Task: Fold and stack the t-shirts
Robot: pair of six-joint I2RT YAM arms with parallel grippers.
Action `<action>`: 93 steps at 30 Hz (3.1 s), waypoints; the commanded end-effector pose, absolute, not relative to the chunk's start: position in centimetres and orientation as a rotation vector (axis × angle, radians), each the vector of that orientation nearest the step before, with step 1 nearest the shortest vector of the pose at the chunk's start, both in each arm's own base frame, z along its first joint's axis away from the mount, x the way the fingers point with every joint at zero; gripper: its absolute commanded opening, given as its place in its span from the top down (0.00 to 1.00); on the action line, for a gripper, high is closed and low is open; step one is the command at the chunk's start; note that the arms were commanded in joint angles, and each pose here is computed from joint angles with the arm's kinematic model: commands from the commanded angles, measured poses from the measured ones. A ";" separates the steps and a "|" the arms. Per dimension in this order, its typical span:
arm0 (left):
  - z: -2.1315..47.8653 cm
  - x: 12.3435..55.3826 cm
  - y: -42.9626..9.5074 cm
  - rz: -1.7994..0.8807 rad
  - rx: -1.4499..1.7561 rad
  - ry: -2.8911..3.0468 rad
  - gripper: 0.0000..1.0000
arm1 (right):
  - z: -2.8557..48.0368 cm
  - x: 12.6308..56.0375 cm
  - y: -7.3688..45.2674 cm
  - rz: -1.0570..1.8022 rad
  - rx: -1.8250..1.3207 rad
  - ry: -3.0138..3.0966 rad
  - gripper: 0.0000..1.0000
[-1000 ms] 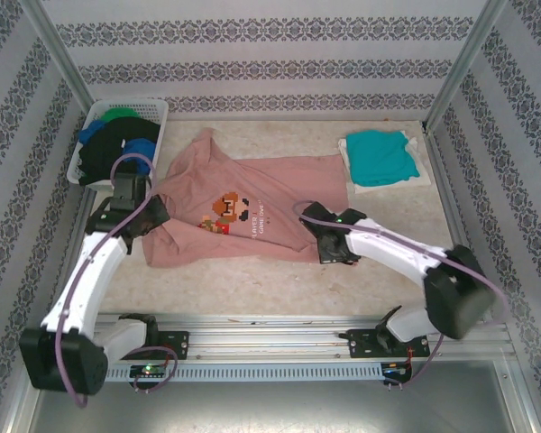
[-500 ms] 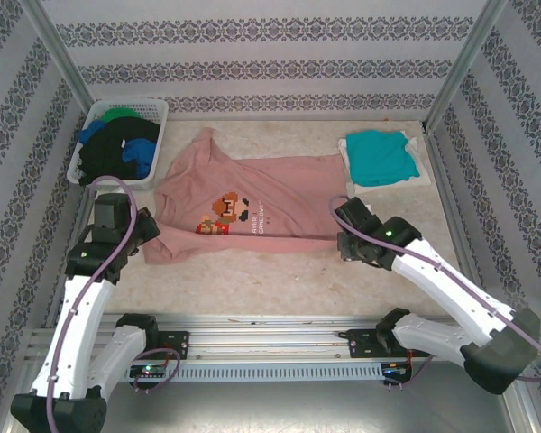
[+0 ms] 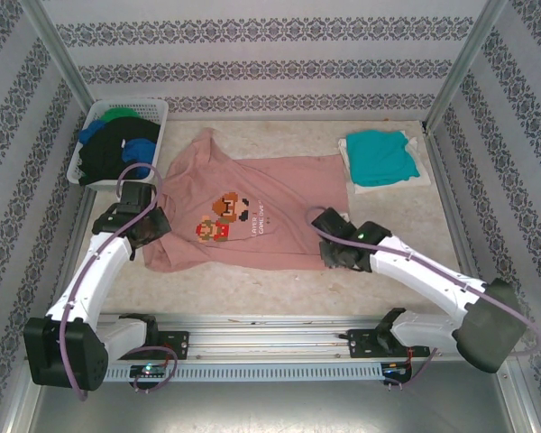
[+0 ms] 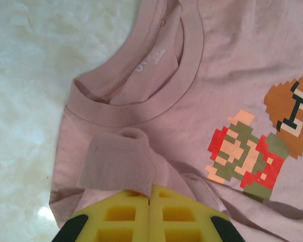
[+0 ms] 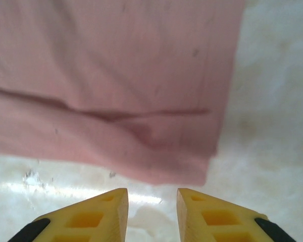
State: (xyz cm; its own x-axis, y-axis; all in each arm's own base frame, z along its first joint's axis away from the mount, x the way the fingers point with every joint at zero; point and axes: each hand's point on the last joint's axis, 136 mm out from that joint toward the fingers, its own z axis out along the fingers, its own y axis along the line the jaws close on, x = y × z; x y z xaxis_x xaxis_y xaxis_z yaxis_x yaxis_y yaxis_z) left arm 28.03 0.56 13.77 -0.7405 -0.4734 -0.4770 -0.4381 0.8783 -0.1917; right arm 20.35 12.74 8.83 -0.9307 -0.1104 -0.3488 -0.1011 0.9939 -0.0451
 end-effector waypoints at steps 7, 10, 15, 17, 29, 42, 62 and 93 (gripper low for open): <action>15.5 29.3 1.8 -0.020 -0.621 2.467 1.00 | 3.7 20.7 11.0 -0.241 -0.017 2.916 0.58; 15.3 29.3 1.8 -0.019 -0.617 2.473 1.00 | 3.9 22.2 9.4 -0.442 -0.013 2.904 0.58; 15.5 29.3 1.8 -0.020 -0.608 2.468 1.00 | 4.4 23.6 8.8 -0.558 -0.079 2.902 0.77; 15.8 29.4 2.0 -0.009 -0.606 2.463 1.00 | 5.7 24.7 9.2 -0.532 -0.122 2.865 0.84; 14.8 30.1 2.1 0.002 -0.597 2.500 1.00 | 7.1 33.7 9.3 -0.470 -0.120 2.844 0.61; 14.7 30.1 1.8 -0.024 -0.585 2.504 1.00 | 3.2 26.2 9.4 -0.090 0.118 2.958 0.61; 15.5 29.7 1.8 -0.030 -0.574 2.487 1.00 | 2.6 26.3 8.0 -0.260 0.116 2.968 0.76; 16.1 29.4 1.6 -0.052 -0.570 2.479 1.00 | 3.7 26.4 7.4 -0.259 0.091 2.921 0.74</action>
State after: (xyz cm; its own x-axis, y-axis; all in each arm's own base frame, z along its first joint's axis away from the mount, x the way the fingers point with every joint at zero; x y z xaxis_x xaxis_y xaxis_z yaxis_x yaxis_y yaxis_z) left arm 29.30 1.34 14.93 -0.7451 -0.4193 -0.5187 -0.3996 0.9033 -0.1562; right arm 26.96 8.35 4.40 -0.9698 0.0471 -0.2391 0.0816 0.9873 -0.1366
